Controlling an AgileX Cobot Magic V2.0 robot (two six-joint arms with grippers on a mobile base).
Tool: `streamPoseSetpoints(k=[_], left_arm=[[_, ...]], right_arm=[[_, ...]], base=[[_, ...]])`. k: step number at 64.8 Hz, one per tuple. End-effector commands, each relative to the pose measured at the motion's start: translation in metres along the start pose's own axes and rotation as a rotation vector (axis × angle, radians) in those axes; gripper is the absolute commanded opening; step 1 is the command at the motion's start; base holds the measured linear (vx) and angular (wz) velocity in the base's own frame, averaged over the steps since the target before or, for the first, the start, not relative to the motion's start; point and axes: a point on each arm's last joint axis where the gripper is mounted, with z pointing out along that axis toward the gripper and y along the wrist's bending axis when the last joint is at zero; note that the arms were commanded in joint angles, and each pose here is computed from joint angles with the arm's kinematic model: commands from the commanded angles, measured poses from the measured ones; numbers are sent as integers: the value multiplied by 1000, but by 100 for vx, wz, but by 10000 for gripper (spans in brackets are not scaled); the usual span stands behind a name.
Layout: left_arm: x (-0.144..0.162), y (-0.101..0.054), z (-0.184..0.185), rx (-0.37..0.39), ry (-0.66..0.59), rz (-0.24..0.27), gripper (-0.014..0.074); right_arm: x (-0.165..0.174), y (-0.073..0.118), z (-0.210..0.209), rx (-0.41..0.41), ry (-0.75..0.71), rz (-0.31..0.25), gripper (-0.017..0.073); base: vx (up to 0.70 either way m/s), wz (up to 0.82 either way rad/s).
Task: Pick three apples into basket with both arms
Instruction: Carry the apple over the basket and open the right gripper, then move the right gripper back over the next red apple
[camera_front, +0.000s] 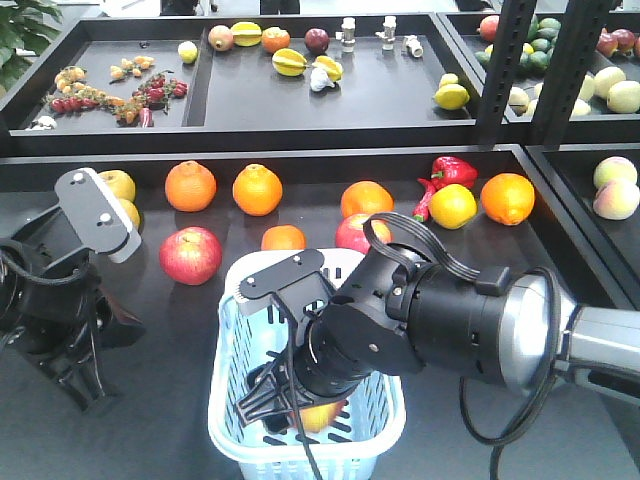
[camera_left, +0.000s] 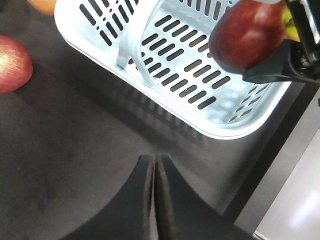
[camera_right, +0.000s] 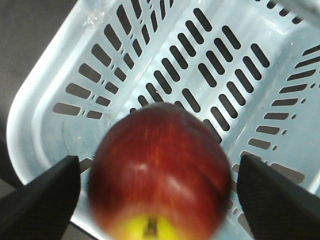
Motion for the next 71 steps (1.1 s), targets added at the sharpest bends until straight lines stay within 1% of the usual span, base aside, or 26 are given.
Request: streamPoseSetpoints(k=[1,10,15,28,32,34,38,39,45,46,48,51,52,54,59,66,67,71], left_arm=[[-9,1,-13,-33,-89,-8,-6],[-9,1,-13,-33,-89,-8,-6],[-9,1,-13,-33,-90,-8,-6],[-9,1,-13,-33,-90,-8,-6],[-9,1,-13,-33,-89,-8,-6],[-9,1,-13,-33,-90,-8,-6],[-9,1,-13,-33,-89,-8,-6],[-9,1,-13,-33,-89,-8,-6],[-9,1,-13,-33,-89,-8,-6],[-9,1,-13,-33,-89,-8,-6],[-9,1,-13,-33,-89,-8,-6],[-9,1,-13,-33,-89,-8,-6],[-9,1,-13,-33,-89,-8,-6],[-9,1,-13,-33,-89,-8,-6],[-9,1,-13,-33,-89,-8,-6],[-9,1,-13,-33,-89,-8,-6],[-9,1,-13,-33,-89,-8,-6],[-9,1,-13,-33,-89,-8,-6]], right_arm=[[-11,1,-22,-16,-100,-8,639],[-11,0,-27,-18,-106,-5,620],[-12,-1,-44,-31,-142,4,601],[-7,-10,-121,-84,-332,25,554],[-2,-17,-143,-74,-390,19,548],[0,-23,-153,-61,-413,28,547],[6,-41,-172,-17,-447,88,547],[7,-49,-175,4,-449,117,547],[15,-86,-185,114,-419,233,547],[17,-95,-185,142,-404,257,547],[20,-111,-186,185,-380,290,547],[24,-129,-185,235,-341,319,547],[26,-137,-184,255,-325,335,547],[29,-148,-183,272,-293,359,547],[37,-177,-177,283,-227,427,547],[46,-212,-165,234,-156,524,547],[48,-219,-164,232,-148,548,547],[55,-235,-156,193,-105,599,547]], base=[[0,0],[0,0],[0,0],[0,0],[0,0],[0,0],[0,0],[0,0],[0,0],[0,0],[0,0],[0,0],[0,0],[0,0],[0,0],[0,0],[0,0],[0,0]])
